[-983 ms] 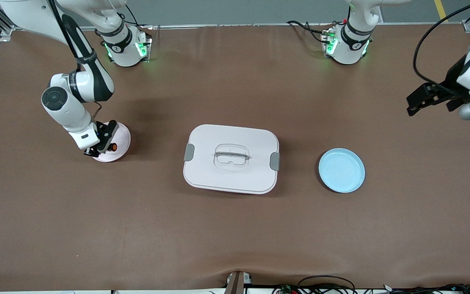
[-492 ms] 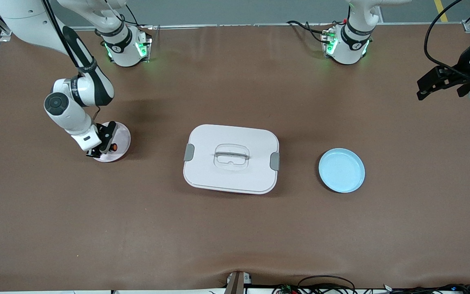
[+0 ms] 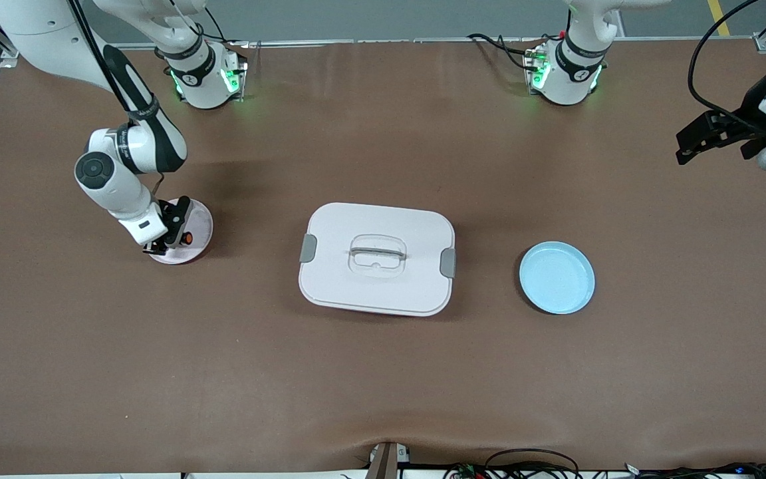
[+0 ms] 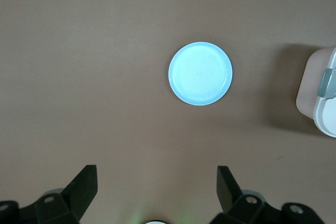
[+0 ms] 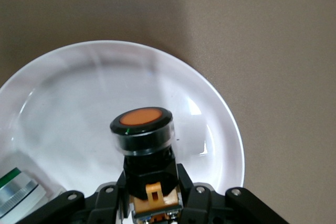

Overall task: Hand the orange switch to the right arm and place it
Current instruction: 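Lower the switch onto the pink plate while the left gripper withdraws, then open the right gripper to release the switch on the plate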

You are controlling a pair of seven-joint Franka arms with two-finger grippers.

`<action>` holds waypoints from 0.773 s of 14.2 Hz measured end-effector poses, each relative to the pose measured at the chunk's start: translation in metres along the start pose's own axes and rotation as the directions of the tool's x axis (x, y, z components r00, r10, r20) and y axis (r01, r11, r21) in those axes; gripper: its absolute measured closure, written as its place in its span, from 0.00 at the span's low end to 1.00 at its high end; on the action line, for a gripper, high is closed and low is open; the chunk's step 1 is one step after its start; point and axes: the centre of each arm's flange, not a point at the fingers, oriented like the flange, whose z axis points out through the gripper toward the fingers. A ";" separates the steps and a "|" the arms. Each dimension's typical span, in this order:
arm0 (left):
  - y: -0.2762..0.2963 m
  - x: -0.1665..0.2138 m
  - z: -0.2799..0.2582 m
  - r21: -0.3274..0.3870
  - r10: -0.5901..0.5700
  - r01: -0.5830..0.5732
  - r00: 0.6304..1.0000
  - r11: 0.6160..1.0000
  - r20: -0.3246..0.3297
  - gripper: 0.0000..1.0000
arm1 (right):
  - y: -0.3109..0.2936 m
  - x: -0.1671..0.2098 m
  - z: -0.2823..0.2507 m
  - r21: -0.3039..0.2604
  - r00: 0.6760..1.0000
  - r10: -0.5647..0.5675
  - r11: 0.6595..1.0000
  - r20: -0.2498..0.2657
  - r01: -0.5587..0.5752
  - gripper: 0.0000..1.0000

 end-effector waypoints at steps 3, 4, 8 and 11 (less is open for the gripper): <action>0.001 0.003 0.003 -0.001 0.001 -0.001 1.000 1.000 -0.002 0.00 | 0.001 0.000 -0.001 -0.013 1.000 0.000 1.000 -0.004 0.000 0.39; 0.001 0.004 0.002 -0.002 0.001 -0.001 1.000 1.000 -0.009 0.00 | 0.002 0.000 -0.001 -0.015 1.000 0.000 1.000 -0.005 0.000 0.30; 0.003 0.005 0.001 -0.004 0.003 -0.003 1.000 1.000 -0.024 0.00 | 0.004 0.000 -0.003 -0.023 0.998 0.067 0.997 -0.008 -0.067 0.00; 0.003 0.005 0.001 -0.004 0.003 -0.003 1.000 1.000 -0.024 0.00 | 0.010 0.000 -0.009 -0.041 0.969 0.245 0.969 -0.021 -0.245 0.00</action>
